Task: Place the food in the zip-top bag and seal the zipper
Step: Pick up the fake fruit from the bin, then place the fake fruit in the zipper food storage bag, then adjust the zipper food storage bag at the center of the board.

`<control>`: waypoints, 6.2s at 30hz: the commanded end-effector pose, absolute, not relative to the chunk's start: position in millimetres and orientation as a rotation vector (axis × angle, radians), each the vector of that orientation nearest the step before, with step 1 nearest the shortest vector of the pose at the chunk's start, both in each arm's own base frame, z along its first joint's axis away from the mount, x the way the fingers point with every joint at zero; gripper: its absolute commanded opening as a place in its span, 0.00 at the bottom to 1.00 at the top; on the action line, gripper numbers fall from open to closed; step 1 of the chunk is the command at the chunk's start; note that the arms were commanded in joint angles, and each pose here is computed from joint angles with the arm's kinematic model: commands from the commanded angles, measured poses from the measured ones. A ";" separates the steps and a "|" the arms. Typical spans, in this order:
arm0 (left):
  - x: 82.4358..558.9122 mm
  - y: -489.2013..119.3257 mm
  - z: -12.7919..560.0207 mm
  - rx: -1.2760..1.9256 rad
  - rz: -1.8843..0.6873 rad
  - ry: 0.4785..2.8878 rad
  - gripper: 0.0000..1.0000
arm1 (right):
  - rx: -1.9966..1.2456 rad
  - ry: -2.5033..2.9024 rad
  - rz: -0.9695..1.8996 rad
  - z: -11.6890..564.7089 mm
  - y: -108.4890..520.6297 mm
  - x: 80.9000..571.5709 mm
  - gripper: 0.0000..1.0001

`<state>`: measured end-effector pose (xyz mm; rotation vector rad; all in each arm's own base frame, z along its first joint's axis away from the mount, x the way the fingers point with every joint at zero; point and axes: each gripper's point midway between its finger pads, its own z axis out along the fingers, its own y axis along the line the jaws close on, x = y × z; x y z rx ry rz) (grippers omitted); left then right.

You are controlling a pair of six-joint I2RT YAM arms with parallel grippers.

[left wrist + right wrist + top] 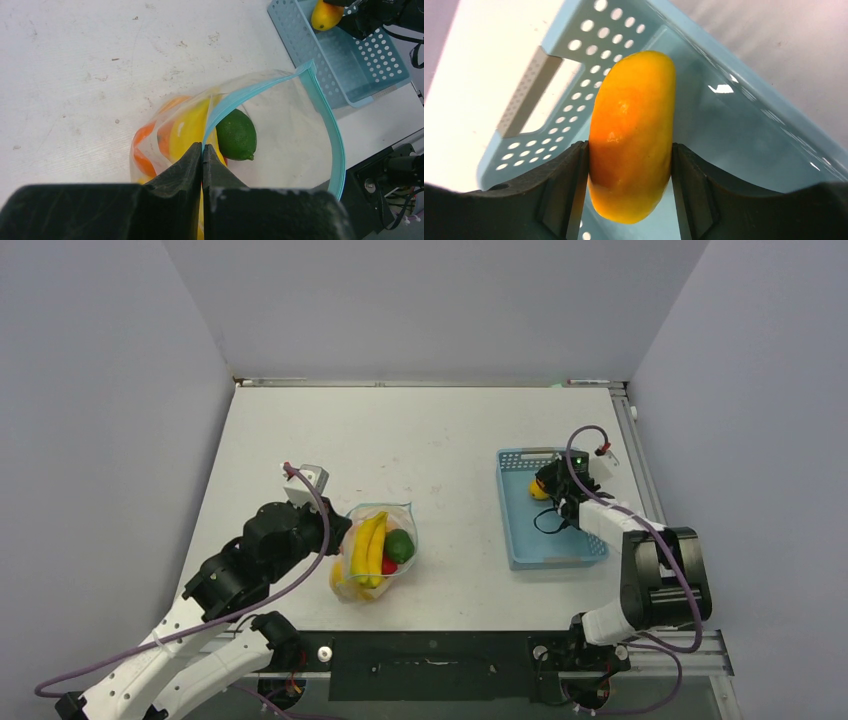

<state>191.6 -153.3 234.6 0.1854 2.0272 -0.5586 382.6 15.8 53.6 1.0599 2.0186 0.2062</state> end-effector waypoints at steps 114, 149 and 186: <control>209.9 -147.1 244.6 -0.034 -0.601 1.973 0.00 | -0.753 1.870 0.794 310.1 390.7 151.3 0.84; 207.1 -120.5 259.1 -0.469 -0.762 1.788 0.00 | -0.426 2.064 0.630 252.7 451.4 98.6 0.61; 199.8 -109.9 261.7 -0.506 -0.775 1.754 0.00 | -0.472 2.058 0.596 248.5 449.5 124.9 0.05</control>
